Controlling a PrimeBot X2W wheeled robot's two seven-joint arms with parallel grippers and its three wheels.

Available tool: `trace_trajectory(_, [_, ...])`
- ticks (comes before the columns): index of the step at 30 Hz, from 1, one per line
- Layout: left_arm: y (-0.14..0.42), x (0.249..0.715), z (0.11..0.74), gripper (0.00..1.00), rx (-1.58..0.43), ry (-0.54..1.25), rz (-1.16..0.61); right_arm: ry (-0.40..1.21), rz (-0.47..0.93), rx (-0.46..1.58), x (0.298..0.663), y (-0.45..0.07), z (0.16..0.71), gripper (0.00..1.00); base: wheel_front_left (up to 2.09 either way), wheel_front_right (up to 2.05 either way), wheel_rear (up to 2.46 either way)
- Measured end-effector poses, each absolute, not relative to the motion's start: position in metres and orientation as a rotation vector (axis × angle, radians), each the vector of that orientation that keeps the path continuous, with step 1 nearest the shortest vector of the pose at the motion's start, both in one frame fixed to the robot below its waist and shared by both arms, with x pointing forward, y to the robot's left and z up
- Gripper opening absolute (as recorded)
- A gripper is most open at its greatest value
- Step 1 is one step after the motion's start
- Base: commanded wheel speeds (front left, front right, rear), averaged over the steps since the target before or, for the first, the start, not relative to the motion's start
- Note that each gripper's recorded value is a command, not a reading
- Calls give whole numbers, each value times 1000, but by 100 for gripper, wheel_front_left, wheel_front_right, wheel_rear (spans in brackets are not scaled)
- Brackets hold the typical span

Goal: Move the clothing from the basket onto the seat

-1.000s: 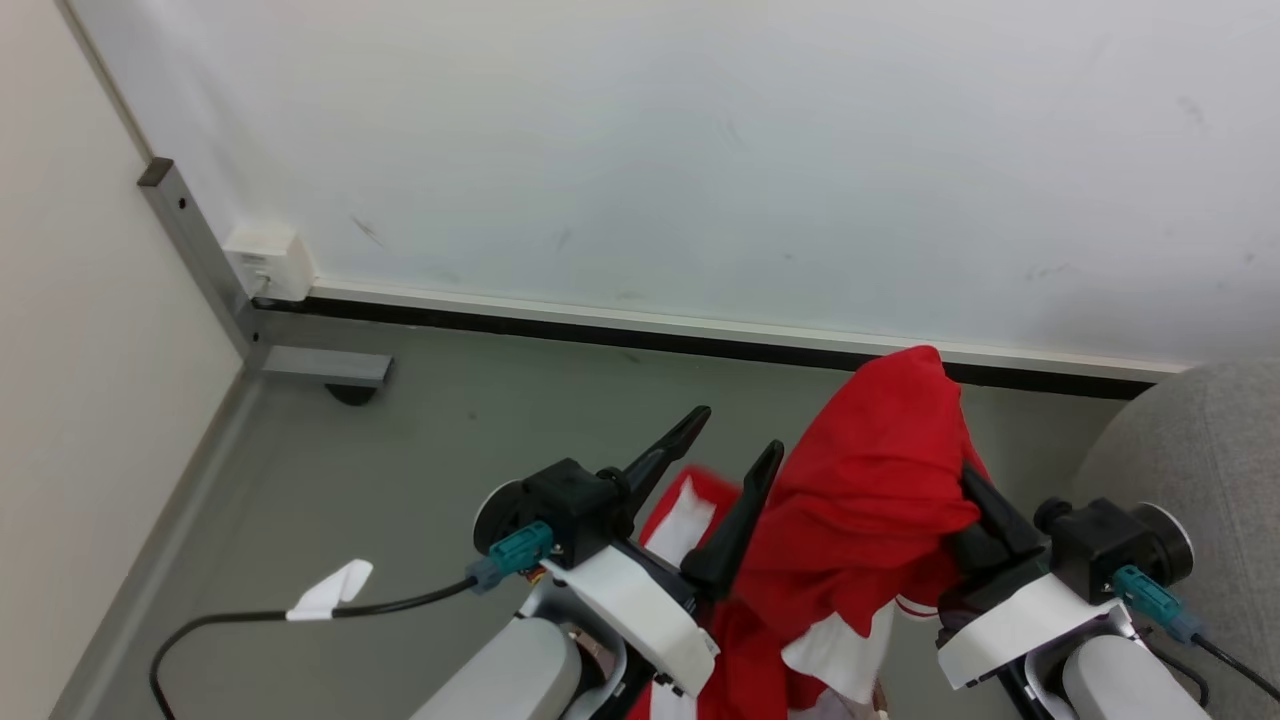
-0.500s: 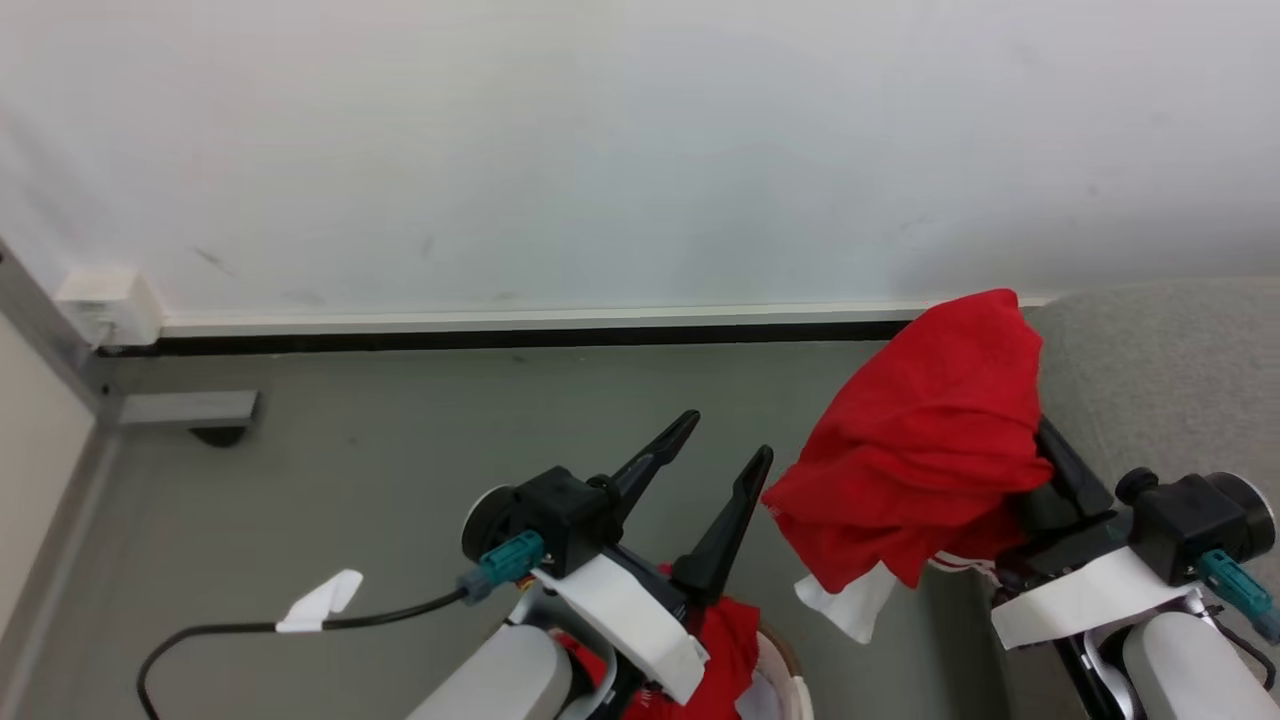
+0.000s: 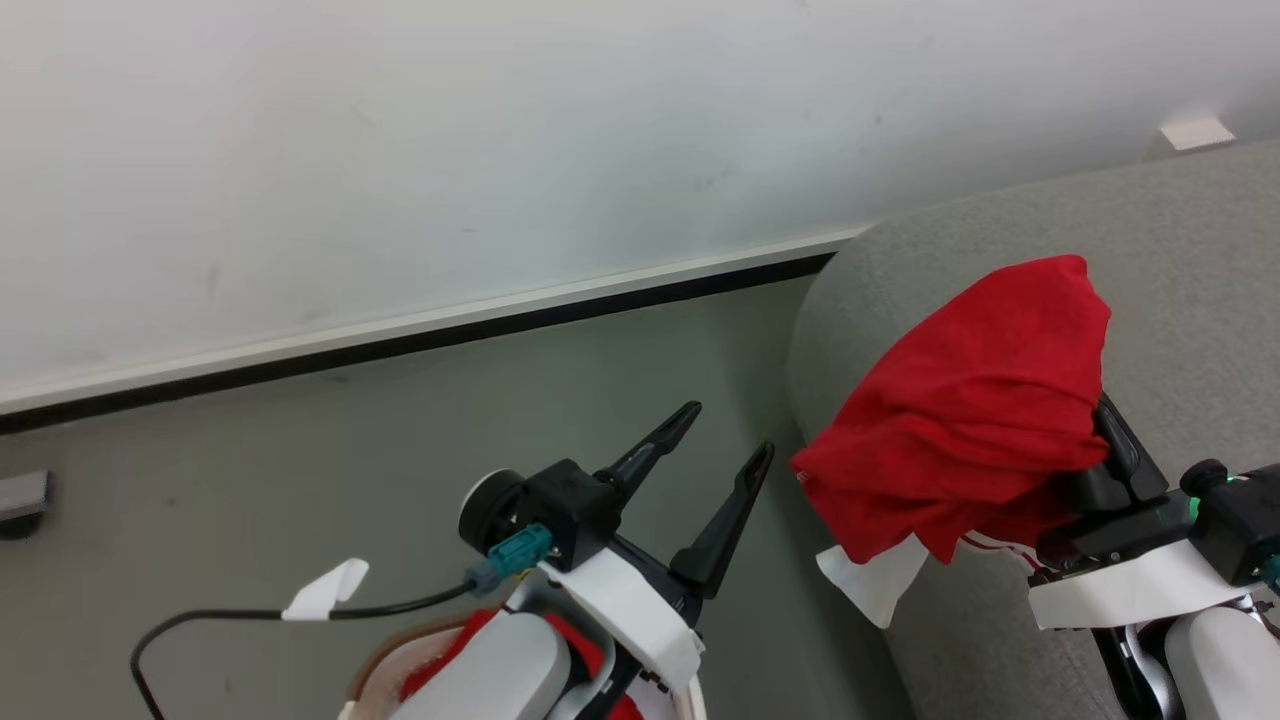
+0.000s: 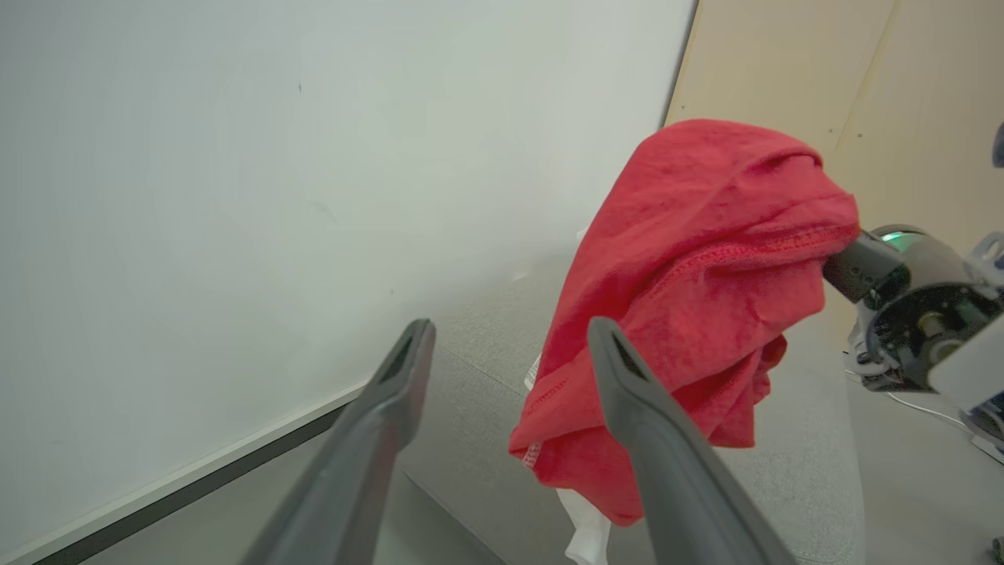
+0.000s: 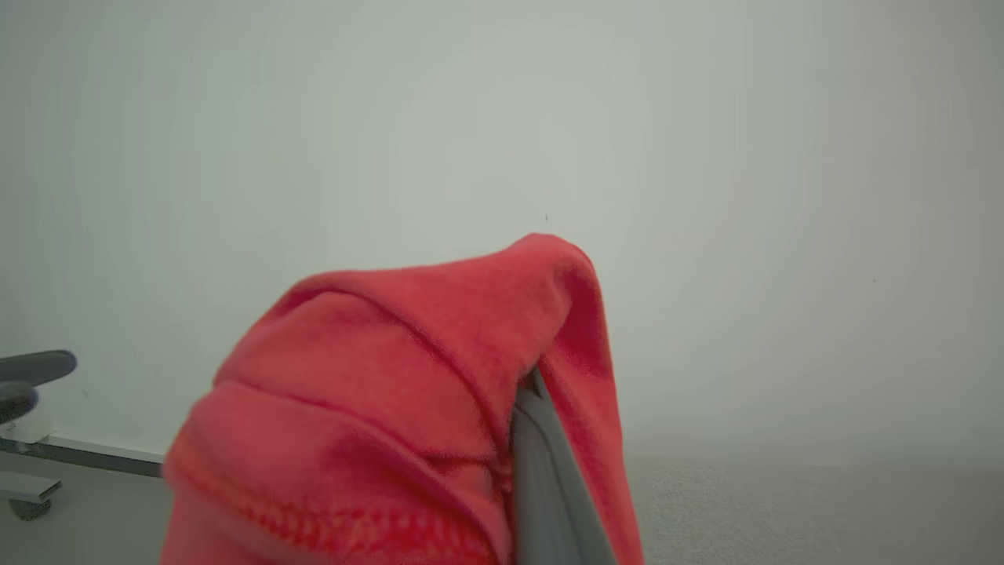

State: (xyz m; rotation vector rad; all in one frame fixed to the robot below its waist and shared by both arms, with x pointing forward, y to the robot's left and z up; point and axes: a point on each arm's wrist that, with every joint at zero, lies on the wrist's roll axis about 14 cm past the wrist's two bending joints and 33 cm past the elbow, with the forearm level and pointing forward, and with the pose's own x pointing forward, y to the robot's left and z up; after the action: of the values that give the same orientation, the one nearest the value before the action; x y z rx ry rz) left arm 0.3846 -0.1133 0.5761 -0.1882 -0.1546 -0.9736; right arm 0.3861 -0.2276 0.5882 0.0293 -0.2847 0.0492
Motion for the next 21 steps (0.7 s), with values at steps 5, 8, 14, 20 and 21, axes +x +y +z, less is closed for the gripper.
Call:
trace_trajectory(5, [-138,380,571,100,-202,-137,-1042,-277,-34,15,369,-253,586,0,0,0,0])
trace_trajectory(8, [-154,376,569,100,-206,-134,-1085,-271,-81,7,360,-267,585,0,0,0,0])
trace_trajectory(14, [-180,366,564,100,-221,-117,-1169,-257,-160,-9,342,-289,582,0,0,0,0])
trace_trajectory(20, [-192,365,555,100,-235,-91,-1206,-242,-205,-20,336,-302,579,0,0,0,0])
trace_trajectory(21, [-193,365,554,100,-237,-89,-1209,-239,-208,-21,336,-303,578,0,0,0,0])
